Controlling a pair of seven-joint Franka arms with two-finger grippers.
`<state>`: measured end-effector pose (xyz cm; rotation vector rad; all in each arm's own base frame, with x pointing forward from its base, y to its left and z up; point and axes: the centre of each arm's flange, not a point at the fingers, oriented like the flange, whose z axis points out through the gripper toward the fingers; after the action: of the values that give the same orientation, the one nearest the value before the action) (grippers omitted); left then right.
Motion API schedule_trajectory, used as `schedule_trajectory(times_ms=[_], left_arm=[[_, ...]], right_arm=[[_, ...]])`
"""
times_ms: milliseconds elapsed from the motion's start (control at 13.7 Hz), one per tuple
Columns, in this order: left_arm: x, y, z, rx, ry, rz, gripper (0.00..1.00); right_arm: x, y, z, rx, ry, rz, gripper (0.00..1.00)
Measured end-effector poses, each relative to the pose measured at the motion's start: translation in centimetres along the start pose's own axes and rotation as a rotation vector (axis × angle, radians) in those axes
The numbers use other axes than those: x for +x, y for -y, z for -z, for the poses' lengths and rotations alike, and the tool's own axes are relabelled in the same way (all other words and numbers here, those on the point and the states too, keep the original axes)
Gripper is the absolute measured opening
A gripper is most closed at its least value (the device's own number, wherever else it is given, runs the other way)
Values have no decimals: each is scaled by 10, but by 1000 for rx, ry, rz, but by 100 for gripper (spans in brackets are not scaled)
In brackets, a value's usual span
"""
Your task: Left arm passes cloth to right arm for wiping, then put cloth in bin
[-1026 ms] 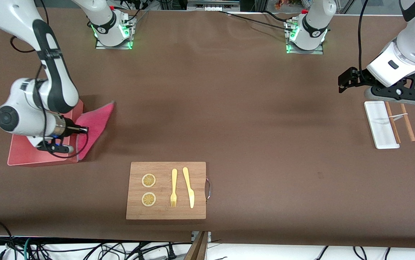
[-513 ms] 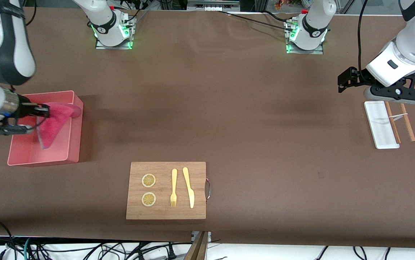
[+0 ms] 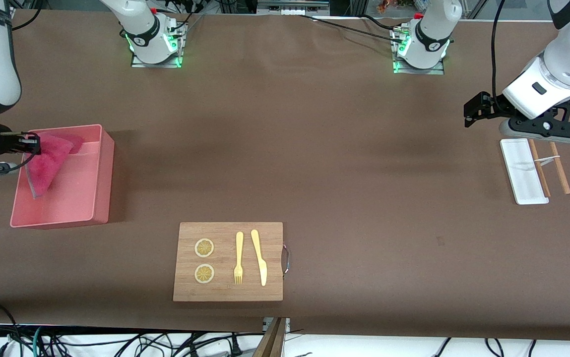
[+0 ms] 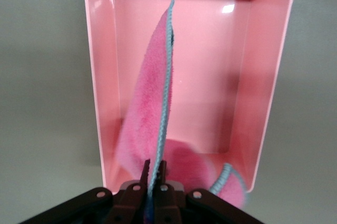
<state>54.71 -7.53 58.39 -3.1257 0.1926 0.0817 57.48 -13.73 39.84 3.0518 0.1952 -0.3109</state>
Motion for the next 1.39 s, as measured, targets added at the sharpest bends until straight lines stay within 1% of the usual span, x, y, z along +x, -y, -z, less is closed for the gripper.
schedule_trajectory(times_ms=[147,220,366,440,513,586,659,806,879,1026,1172,1392], left_arm=[[0,0,0,0,0,0,100],[0,0,0,0,0,0,100],[0,0,0,0,0,0,100],[0,0,0,0,0,0,100],[0,0,0,0,0,0,100],[0,0,0,0,0,0,100],[0,0,0,0,0,0,100],[0,0,0,0,0,0,100],[0,0,0,0,0,0,100],[0,0,0,0,0,0,100],[0,0,0,0,0,0,100],[0,0,0,0,0,-1,100]], right_arm=[[6,0,-13,0,12,2,4],[8,0,-15,1,10,1,11],[9,2,-11,21,-12,-8,30],[10,4,-3,32,-31,-10,42],[10,10,8,37,-50,-3,51],[10,19,22,39,-71,4,62],[7,29,37,40,-89,4,71],[-5,51,72,45,-110,-11,94],[-13,62,91,49,-116,-13,100],[-33,80,131,65,-125,-19,100],[-53,93,165,67,-137,-21,100],[-69,97,187,64,-162,-22,100]])
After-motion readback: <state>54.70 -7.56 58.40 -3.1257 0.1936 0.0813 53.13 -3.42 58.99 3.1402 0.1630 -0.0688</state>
